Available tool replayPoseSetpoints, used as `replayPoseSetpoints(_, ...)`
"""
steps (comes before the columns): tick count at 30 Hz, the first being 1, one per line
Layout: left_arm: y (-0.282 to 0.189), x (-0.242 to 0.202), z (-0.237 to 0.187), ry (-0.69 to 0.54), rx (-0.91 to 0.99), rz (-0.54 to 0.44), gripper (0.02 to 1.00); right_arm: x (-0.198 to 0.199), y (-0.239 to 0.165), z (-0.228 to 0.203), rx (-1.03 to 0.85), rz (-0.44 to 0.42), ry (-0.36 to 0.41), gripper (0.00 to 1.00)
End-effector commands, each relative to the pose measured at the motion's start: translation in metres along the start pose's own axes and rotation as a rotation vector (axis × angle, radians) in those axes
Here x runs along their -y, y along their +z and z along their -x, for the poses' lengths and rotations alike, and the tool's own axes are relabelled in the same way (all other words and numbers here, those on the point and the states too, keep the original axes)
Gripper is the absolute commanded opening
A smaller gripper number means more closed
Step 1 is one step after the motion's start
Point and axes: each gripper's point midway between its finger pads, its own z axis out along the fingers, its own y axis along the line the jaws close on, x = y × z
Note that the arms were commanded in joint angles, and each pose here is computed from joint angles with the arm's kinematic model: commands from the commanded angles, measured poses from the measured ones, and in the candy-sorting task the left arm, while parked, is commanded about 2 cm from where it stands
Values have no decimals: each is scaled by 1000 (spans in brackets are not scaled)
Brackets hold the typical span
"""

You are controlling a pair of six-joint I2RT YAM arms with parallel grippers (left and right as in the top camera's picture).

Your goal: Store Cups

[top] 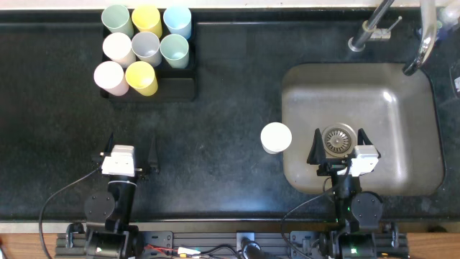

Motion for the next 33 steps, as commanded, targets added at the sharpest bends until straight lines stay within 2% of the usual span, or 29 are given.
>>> replayPoseSetpoints(1,-1,0,1,22,8,-3,998,0,0,-4,-1,4,-6,998)
replayPoseSetpoints(31,-1,0,1,22,8,-3,998,0,0,-4,-1,4,-6,998)
replayPoseSetpoints(33,-1,0,1,22,8,-3,998,-3,0,-4,-3,20,12,998)
